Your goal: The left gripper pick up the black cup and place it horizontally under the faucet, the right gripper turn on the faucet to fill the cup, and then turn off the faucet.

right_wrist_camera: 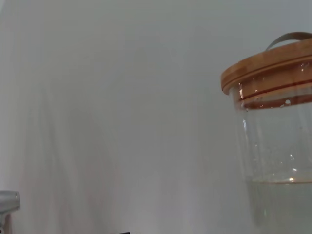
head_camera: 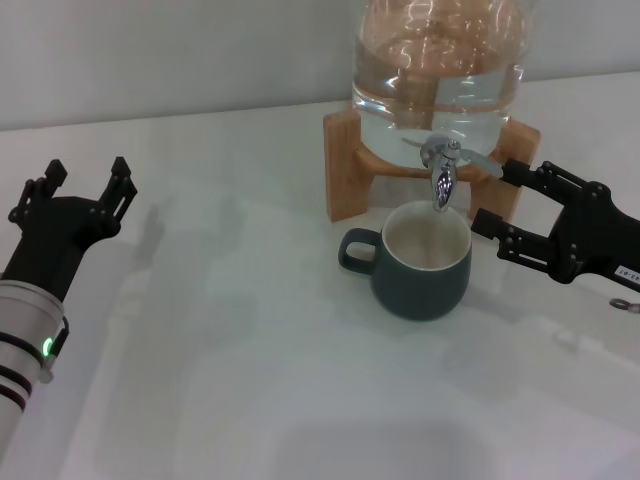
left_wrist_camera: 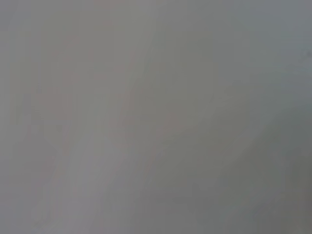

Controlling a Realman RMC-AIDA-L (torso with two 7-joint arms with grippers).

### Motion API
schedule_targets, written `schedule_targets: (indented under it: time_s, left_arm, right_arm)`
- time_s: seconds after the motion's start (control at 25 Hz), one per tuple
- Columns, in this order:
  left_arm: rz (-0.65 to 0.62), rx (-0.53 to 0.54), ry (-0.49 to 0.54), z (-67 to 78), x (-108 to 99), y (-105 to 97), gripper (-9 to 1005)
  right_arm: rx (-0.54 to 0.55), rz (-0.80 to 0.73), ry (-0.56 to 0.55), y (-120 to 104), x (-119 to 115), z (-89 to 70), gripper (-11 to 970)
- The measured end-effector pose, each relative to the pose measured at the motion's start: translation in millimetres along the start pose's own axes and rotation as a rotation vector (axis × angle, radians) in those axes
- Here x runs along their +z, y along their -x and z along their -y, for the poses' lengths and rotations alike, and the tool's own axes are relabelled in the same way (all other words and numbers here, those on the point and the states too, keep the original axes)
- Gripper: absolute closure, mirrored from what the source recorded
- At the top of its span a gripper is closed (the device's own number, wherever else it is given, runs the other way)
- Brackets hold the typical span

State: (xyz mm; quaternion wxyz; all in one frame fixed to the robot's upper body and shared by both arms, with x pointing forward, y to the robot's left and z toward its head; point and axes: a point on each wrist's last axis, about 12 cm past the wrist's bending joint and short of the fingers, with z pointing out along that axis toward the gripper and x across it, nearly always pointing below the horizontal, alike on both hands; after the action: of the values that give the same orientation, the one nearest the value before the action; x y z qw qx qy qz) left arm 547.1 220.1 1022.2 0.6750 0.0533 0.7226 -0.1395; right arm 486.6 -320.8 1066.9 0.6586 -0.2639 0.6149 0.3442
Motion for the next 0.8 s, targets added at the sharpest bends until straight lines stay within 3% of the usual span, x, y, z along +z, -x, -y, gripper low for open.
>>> schedule_targets:
  time_s: [0.28, 0.64, 0.8]
  left_arm:
    - [-0.007, 0.000, 0.000, 0.1, 0.4, -0.6, 197]
    - [-0.003, 0.001, -0.001, -0.1, -0.8, -0.7, 197]
    - [-0.002, 0.002, -0.002, 0.1, -0.8, -0.7, 196]
  right_arm:
    - [0.004, 0.000, -0.006, -1.2, -2.0, -1.2, 151]
    - [0.003, 0.038, -0.105, 1.0, -15.8, 4.3, 151]
    - [0.007, 0.049, -0.083, 2.4, -15.0, 2.0, 151]
